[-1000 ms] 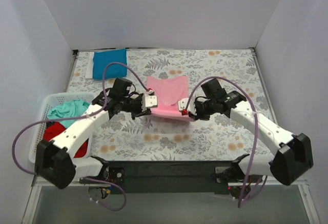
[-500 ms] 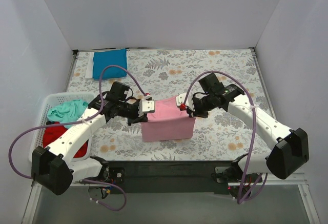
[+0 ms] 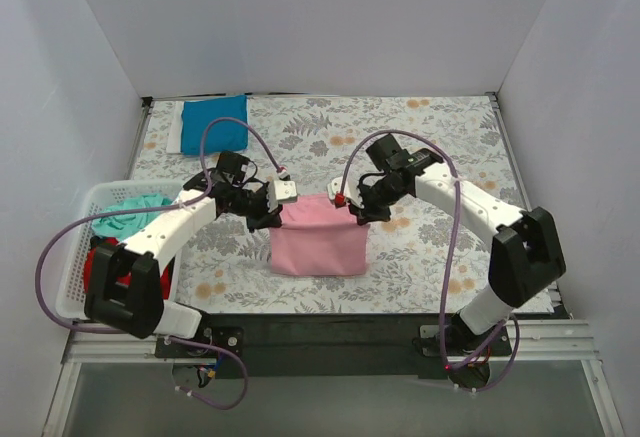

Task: Fold and stack the t-shirts
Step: Fold the tshirt

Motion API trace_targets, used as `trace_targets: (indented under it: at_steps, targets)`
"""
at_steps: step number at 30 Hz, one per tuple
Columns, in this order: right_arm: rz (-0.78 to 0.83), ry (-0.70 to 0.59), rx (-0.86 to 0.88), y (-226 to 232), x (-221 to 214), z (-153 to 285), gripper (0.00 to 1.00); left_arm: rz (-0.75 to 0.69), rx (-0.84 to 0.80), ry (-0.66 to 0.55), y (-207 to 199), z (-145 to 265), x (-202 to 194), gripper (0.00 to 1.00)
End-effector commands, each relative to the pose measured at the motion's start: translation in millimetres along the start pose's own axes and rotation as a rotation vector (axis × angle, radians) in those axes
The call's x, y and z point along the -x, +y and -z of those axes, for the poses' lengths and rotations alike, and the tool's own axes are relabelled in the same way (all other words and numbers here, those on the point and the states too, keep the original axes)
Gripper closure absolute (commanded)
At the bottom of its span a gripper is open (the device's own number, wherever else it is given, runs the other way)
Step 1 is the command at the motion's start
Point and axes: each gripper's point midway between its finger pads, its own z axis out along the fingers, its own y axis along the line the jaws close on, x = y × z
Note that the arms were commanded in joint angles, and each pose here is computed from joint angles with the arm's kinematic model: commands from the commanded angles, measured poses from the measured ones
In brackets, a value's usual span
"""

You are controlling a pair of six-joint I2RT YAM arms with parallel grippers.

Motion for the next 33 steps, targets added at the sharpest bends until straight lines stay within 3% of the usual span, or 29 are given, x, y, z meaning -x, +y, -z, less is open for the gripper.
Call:
trace_targets:
  at_steps: [1,7,13,22,27,28,30,31,33]
  targets:
    - [0.03,0.009,-0.008,-26,-2,-3,0.99,-0.055,0.063,-0.059,41,3,18,1.0]
    - [-0.044,-0.001,0.044,-59,-23,-31,0.99,-0.002,0.047,-0.052,77,-25,2,1.0]
    - [-0.115,0.017,0.135,-55,-52,-68,0.99,0.035,0.011,-0.006,81,-50,-27,1.0]
    - [-0.205,0.014,0.199,-21,-64,-80,0.99,0.088,-0.063,0.005,43,-53,-47,1.0]
    - [-0.245,-0.063,0.195,3,-37,-55,0.99,0.046,-0.079,-0.048,20,-31,-23,0.98]
    - [-0.283,-0.076,0.194,4,-29,-50,0.79,0.049,-0.082,-0.049,17,-28,-22,0.91]
    - [-0.306,-0.132,0.199,4,-7,-36,0.58,0.022,-0.059,-0.062,18,-19,-13,0.78]
    - [-0.317,-0.161,0.187,-4,6,-26,0.5,0.017,-0.048,-0.071,19,-16,-8,0.72]
    - [-0.398,-0.231,0.208,-8,25,-18,0.5,-0.011,-0.04,-0.116,20,-9,8,0.64]
